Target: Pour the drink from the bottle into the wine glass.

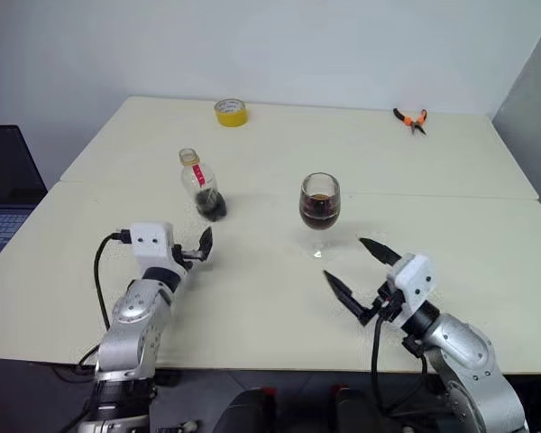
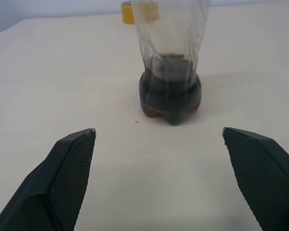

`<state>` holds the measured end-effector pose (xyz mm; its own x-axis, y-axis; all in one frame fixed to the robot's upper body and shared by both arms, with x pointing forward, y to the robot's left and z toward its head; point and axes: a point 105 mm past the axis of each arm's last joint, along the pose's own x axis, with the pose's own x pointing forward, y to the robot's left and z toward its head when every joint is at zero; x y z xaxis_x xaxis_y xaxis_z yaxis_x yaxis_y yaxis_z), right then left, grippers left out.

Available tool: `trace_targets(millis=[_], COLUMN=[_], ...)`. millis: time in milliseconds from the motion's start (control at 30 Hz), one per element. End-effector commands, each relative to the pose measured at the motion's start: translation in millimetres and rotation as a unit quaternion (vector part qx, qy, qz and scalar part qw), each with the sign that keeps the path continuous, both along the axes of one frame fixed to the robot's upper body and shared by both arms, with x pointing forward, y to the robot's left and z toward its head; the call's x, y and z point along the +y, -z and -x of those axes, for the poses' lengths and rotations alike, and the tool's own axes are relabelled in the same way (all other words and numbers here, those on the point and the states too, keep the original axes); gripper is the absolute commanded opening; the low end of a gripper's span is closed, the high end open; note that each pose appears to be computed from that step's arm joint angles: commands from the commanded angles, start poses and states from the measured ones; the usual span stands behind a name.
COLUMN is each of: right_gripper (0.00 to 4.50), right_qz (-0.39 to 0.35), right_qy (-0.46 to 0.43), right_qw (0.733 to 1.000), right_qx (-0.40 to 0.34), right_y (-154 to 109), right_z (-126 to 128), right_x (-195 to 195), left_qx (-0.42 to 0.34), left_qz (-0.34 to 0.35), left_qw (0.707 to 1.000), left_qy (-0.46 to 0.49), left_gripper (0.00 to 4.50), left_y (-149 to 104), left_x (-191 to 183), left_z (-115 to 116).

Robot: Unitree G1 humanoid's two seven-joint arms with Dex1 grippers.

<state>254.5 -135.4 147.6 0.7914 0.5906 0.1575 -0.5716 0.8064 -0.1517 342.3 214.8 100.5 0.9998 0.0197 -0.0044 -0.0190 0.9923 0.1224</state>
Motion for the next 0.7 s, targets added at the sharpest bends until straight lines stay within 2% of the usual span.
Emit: trace_targets(millis=[33, 333, 700], right_gripper=[4.50, 4.50, 4.50], right_qz=[-0.033, -0.066, -0.092], right_qy=[0.086, 0.229, 0.264], right_qw=[0.995, 0.970, 0.959], right_qx=[-0.043, -0.053, -0.040], right_y=[-8.8, 8.6, 16.7], right_z=[-16.8, -53.1, -62.4], right_x=[-26.4, -65.8, -76.4], left_qx=[-0.034, -0.053, -0.059], left_qz=[-0.016, -0.017, -0.015], left_qw=[0.999, 0.998, 0.998], left_qy=[0.009, -0.003, 0.022], left_gripper=[4.47, 4.47, 4.47], left_y=[-13.8, -10.5, -10.5], left_x=[-9.0, -1.9, -8.5], left_z=[3.0, 8.3, 8.8])
